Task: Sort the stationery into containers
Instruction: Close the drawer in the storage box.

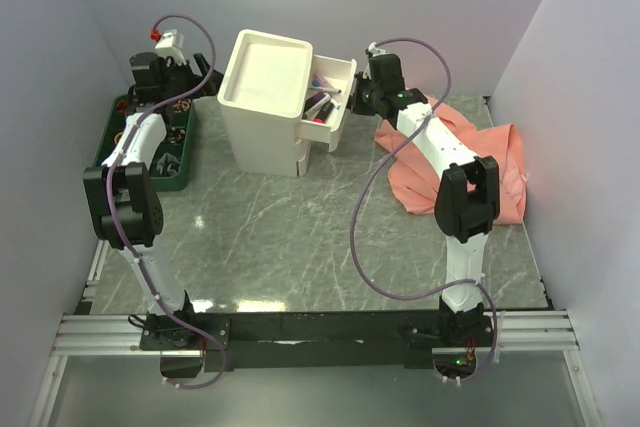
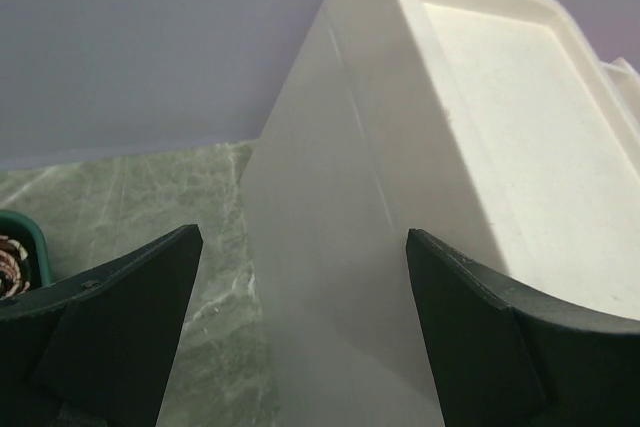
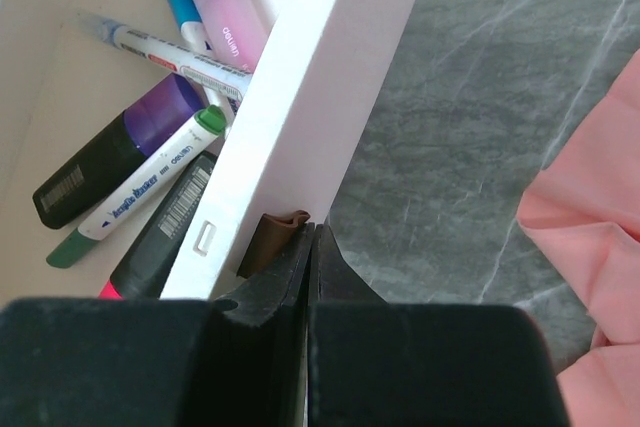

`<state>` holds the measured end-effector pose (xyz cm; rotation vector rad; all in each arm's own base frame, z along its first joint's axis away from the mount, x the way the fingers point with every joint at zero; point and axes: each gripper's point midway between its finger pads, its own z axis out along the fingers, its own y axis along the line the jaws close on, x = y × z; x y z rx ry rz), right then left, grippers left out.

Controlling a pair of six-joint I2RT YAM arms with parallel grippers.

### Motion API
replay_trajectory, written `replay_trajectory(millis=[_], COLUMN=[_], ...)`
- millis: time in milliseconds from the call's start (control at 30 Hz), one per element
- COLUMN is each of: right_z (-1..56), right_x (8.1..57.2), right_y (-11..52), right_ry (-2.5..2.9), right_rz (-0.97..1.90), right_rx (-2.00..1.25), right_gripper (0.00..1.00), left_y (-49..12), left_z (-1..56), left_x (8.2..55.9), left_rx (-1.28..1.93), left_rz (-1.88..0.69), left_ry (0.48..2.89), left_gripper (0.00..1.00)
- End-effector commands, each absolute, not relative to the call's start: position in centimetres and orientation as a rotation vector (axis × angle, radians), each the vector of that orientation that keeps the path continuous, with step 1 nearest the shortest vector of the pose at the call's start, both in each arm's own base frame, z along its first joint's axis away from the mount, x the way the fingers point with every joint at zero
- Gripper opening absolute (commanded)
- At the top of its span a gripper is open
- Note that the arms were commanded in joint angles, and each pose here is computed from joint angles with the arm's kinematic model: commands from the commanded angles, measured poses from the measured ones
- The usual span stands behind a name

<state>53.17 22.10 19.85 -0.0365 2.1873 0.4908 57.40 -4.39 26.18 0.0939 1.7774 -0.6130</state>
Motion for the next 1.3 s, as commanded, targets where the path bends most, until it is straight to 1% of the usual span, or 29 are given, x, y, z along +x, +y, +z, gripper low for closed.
replay_trajectory(millis=[0, 133, 267, 300, 333, 367, 500, 667, 833, 1033, 1233, 1267], right_z=[26.2, 26.3, 26.9, 27.6, 28.0, 27.5, 30.1, 31.4, 30.2, 28.3, 30.8, 31.7], right_x=[52.6, 52.3, 53.3, 53.9, 54.5, 55.4, 57.6, 57.6, 56.2, 55.6, 55.7, 55.6], right_y=[30.2, 31.3, 31.6, 31.4, 31.0, 30.5, 29.3, 30.0, 32.1, 33.9, 31.8, 31.1], right_ry=[2.008, 2.004, 1.968, 1.938, 1.917, 1.919, 1.822, 1.793, 1.836, 1.887, 1.855, 1.84], right_rz=[0.73, 0.75, 0.729, 0.704, 0.671, 0.648, 0.602, 0.642, 0.71, 0.729, 0.692, 0.683], right_rx=[-0.151, -0.155, -0.157, -0.175, -0.169, -0.161, -0.191, -0.223, -0.214, -0.181, -0.125, -0.114], right_gripper=[0.0, 0.0, 0.0, 0.11, 0.19, 0.22, 0.21, 0.22, 0.23, 0.23, 0.17, 0.13], left_y=[-7.6, -9.0, -10.4, -10.5, -10.5, -10.6, -10.7, -10.7, -11.0, -10.7, -10.2, -10.2], left_z=[26.8, 27.0, 27.0, 26.9, 26.8, 26.8, 26.9, 26.8, 26.7, 26.5, 26.4, 26.3], left_x=[56.4, 55.9, 55.4, 55.4, 55.4, 55.4, 55.4, 55.4, 55.4, 55.6, 55.9, 55.9], left_rx=[0.184, 0.21, 0.254, 0.256, 0.252, 0.253, 0.259, 0.264, 0.256, 0.248, 0.238, 0.236], left_rz=[-0.69, -0.706, -0.722, -0.718, -0.721, -0.725, -0.724, -0.723, -0.736, -0.715, -0.673, -0.674], left_ry=[1.775, 1.775, 1.774, 1.775, 1.779, 1.779, 1.776, 1.777, 1.778, 1.783, 1.793, 1.794], left_gripper=[0.91, 0.91, 0.91, 0.91, 0.91, 0.91, 0.91, 0.91, 0.91, 0.92, 0.93, 0.93])
